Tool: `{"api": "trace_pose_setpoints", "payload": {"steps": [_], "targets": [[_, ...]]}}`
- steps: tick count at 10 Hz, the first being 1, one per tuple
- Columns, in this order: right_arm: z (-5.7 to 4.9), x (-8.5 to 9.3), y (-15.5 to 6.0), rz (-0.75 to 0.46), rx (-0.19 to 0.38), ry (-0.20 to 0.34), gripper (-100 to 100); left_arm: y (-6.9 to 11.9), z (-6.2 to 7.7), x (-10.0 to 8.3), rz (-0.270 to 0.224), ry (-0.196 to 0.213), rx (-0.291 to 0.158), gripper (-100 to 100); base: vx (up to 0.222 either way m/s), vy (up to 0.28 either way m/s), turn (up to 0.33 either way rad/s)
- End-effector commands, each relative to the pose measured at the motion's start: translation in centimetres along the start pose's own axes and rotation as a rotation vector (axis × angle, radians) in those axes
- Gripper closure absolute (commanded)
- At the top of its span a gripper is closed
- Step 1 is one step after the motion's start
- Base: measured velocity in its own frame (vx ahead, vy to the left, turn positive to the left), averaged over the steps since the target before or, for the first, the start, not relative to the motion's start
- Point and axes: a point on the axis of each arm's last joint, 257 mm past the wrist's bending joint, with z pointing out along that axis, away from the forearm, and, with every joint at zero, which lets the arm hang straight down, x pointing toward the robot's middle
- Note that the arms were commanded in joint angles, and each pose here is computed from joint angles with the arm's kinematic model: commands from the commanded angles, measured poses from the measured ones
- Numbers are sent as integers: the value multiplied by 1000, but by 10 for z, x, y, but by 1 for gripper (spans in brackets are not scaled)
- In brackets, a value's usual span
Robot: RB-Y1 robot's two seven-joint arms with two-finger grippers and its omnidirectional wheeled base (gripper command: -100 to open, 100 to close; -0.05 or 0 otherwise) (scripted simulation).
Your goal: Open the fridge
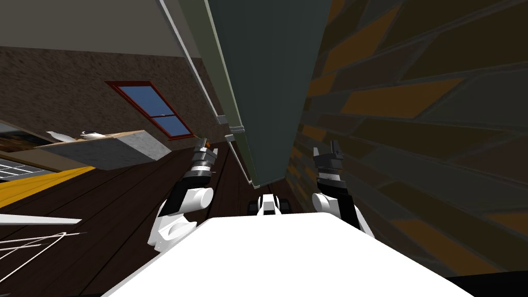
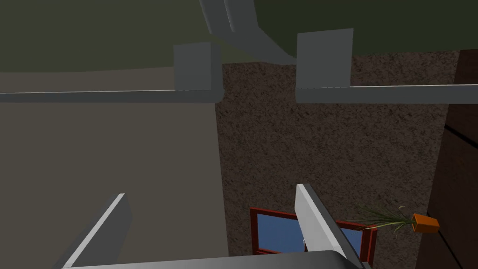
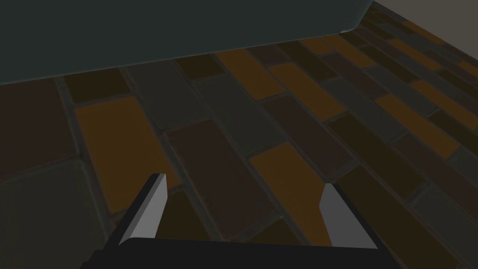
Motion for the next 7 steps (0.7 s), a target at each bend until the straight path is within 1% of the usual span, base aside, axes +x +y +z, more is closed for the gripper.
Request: {"api": "trace_pose_setpoints", "payload": {"steps": [1, 3, 4, 6, 7], "targets": [[0, 0, 0, 0, 0, 0, 0, 10, 2, -3, 1, -11, -51, -100, 81, -29, 29], [0, 0, 0, 0, 0, 0, 0, 16, 3, -5, 1, -17, -80, -100, 104, -54, 36], [0, 0, 0, 0, 0, 0, 0, 21, 4, -7, 1, -23, -105, -100, 91, -43, 24], [0, 0, 0, 0, 0, 0, 0, 27, 5, -8, 0, -29, -134, -100, 128, -64, 32], [0, 0, 0, 0, 0, 0, 0, 32, 5, -9, -2, -34, -160, -100, 78, -42, 26]]}}
